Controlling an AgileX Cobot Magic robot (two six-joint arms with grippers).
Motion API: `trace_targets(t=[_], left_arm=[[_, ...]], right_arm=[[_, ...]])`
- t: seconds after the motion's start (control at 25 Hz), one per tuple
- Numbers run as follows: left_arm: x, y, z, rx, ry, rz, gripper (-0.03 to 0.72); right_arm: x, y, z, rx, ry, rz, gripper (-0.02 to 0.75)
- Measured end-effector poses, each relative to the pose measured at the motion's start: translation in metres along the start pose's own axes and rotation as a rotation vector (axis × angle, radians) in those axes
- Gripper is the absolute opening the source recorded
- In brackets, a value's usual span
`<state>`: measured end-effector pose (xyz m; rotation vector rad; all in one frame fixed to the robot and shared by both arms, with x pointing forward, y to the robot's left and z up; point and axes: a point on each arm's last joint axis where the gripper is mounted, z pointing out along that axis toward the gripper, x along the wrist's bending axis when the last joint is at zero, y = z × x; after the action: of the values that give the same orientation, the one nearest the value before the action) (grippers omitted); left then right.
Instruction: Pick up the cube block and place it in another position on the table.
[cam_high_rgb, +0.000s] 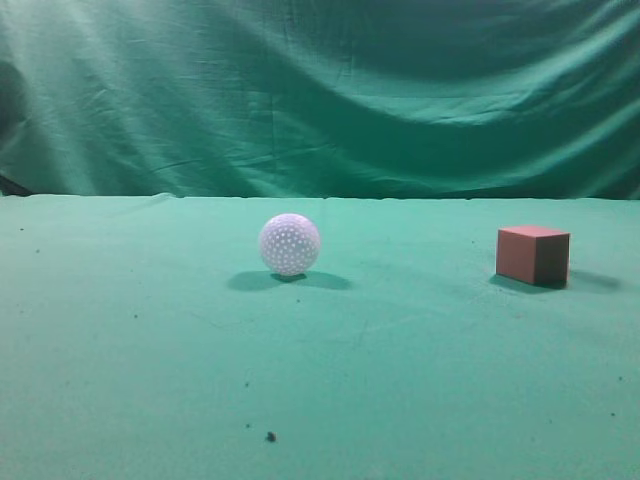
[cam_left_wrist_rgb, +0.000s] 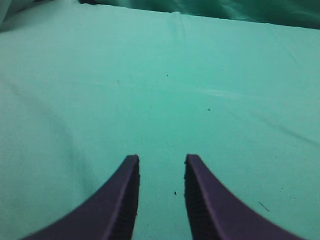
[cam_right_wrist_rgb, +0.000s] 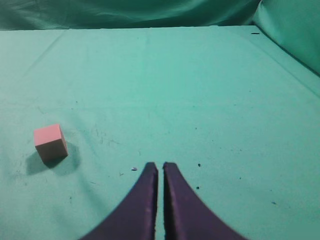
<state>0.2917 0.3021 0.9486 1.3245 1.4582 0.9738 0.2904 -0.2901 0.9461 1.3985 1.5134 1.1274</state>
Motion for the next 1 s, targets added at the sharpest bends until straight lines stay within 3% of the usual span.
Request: trace_targets(t=[0.72, 0.88, 1.0], left_arm=[[0.000, 0.000, 0.000, 0.000, 0.000, 0.000, 0.262], [0.000, 0.000, 0.000, 0.000, 0.000, 0.000, 0.262], [0.000, 0.000, 0.000, 0.000, 0.000, 0.000, 0.262]], right_arm=[[0.000, 0.002, 0.000, -0.025, -0.005, -0.006, 0.000], [-0.003, 0.026, -0.004, -0.295, 0.005, 0.257, 0.000], [-0.013, 0.044, -0.012, -0.531, -0.050, 0.377, 0.000]])
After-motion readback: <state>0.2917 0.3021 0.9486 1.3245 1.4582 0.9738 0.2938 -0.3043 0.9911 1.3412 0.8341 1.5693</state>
